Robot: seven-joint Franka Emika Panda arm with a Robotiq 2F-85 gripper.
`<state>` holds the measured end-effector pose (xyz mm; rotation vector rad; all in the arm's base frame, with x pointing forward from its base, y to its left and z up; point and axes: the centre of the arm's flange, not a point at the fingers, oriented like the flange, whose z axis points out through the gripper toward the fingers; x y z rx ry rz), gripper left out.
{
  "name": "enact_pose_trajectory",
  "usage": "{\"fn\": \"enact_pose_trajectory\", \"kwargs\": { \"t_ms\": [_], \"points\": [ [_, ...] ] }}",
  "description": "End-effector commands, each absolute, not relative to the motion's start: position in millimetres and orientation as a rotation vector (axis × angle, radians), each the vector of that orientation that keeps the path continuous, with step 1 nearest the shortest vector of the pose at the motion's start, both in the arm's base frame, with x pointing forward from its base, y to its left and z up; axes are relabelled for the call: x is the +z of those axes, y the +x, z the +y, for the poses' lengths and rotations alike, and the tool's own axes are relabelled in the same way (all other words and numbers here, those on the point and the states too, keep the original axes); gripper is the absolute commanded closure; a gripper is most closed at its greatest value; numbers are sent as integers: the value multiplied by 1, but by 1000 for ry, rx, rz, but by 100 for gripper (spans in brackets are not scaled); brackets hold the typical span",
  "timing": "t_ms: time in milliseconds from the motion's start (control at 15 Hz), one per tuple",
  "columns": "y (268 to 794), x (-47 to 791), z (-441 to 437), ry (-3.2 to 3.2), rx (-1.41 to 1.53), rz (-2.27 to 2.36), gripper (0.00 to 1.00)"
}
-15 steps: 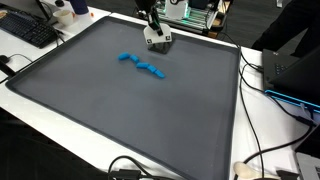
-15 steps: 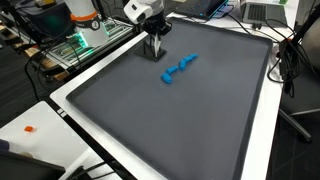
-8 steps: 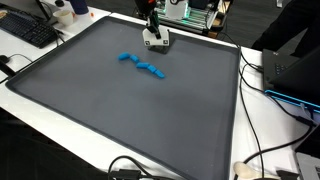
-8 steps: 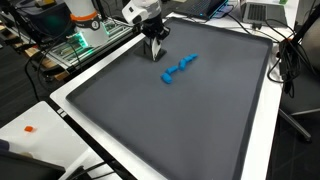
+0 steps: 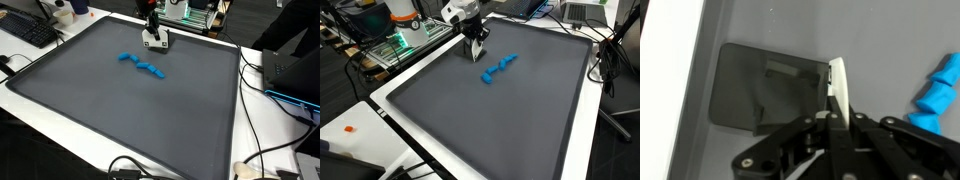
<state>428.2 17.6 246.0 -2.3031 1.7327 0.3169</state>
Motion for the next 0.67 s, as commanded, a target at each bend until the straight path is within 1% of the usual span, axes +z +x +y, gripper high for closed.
{"fn": "enact_pose_trajectory", "kwargs": {
  "t_ms": [0,600],
  "points": [
    [414,245,23,-2241,288,1781,99],
    [411,241,27,-2205,252,1812,99]
  ]
}}
